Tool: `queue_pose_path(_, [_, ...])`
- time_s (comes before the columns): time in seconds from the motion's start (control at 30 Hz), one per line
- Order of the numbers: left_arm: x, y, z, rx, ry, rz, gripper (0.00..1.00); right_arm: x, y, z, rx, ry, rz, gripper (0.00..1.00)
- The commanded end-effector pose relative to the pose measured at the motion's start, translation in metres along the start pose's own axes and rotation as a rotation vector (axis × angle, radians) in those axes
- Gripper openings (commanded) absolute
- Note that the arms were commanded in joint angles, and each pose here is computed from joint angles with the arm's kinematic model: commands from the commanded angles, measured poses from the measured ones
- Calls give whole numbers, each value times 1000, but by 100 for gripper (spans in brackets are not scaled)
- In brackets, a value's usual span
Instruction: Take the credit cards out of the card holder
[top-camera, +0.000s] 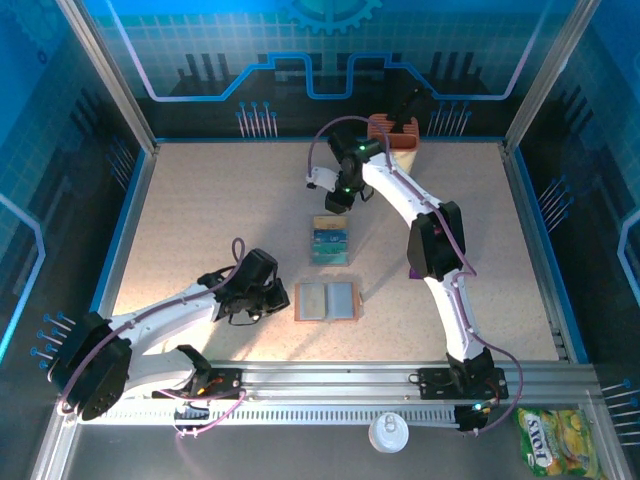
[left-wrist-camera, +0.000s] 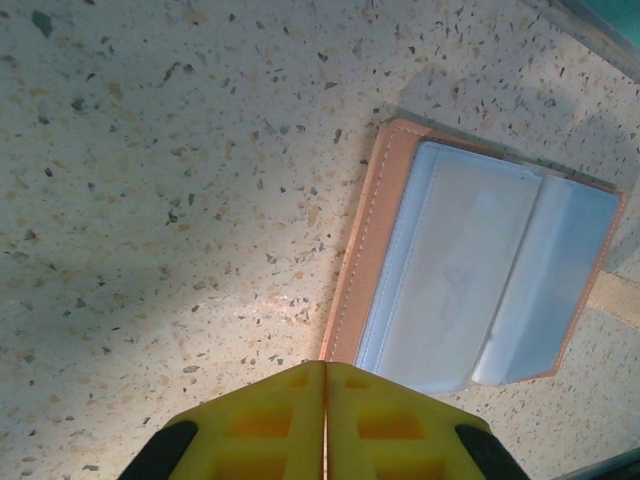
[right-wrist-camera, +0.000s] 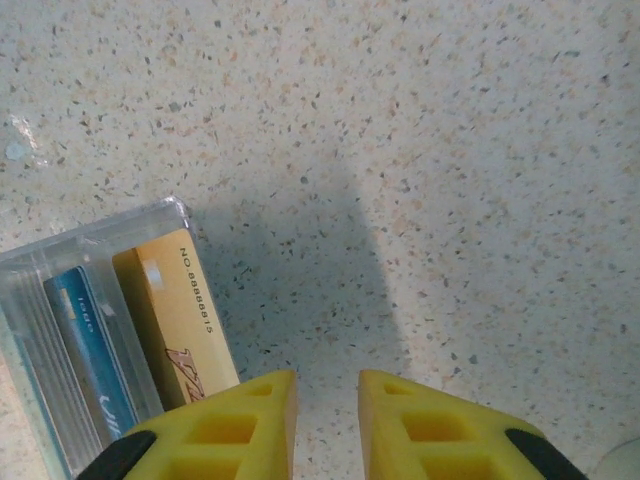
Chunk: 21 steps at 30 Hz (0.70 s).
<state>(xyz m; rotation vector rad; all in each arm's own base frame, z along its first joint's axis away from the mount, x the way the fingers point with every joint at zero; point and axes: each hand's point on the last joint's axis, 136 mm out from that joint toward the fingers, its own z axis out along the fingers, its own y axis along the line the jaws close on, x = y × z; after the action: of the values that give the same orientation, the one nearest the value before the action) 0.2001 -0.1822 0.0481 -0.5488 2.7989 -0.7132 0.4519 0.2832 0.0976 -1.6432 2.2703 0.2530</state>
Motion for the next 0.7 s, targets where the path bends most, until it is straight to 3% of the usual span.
queue_pose_path(0.0, [1,6,2,-2,5,-23,9,-5,5,-5,0,-21,8,25])
queue_pose_path(0.33, [3,8,1,0,1,-25,9,-3,13,-2,-15,-4,-3,25])
queue_pose_path(0.67, [3,6,7,18,10,-28,9,-14,15,-52,71,-70,13,25])
